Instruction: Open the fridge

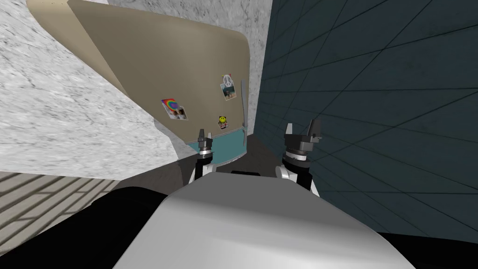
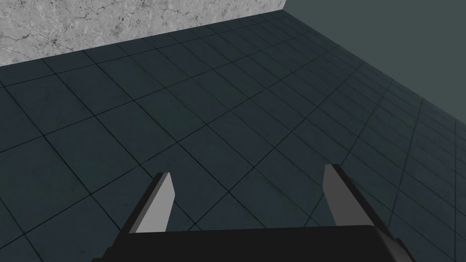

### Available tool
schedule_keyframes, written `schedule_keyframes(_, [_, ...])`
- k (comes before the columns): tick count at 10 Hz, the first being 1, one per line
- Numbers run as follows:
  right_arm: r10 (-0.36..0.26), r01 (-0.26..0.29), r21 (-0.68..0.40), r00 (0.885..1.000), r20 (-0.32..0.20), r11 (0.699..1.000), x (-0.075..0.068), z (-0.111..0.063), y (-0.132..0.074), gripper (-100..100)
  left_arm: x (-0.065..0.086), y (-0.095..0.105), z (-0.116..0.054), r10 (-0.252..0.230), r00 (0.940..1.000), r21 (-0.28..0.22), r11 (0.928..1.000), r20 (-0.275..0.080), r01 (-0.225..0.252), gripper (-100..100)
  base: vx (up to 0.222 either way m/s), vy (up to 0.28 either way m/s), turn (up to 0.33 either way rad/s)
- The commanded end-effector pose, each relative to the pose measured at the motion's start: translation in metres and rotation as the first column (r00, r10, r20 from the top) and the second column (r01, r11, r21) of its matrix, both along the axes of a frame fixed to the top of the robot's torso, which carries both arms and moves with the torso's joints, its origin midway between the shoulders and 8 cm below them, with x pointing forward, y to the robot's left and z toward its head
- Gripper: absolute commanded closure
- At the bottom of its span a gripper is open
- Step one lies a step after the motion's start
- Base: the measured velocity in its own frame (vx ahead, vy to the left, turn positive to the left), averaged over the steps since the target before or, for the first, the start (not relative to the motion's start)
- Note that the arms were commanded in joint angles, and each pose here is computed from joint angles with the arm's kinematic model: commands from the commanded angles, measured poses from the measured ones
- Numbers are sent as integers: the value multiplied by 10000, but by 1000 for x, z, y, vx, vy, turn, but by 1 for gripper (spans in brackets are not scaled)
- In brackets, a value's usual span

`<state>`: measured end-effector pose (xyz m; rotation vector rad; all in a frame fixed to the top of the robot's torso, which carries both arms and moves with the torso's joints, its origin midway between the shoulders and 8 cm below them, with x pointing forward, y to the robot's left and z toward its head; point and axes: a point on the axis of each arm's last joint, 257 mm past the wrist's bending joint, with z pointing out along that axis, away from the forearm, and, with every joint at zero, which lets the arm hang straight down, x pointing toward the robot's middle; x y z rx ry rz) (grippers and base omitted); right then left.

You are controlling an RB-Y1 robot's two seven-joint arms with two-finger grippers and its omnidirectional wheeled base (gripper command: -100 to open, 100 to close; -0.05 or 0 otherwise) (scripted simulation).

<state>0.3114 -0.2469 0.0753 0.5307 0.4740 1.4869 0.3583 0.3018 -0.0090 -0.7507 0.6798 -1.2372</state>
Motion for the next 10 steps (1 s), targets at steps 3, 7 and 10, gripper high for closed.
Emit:
schedule_keyframes(3, [0,0,0,10000,1,10000,0,0,0,0,0,0,0,0,10000,0,10000,1,0,0,0,0,0])
schedule_keyframes(7, [0,1,2,10000,-6,10000,0,0,0,0,5,0,-12,-559,9983,452,9974,-177,566,-100,98,-98,41])
schedule_keyframes(10, [0,0,3,10000,-6,10000,0,0,0,0,7,8,-22,-716,9972,245,9971,-196,721,-100,167,-166,47])
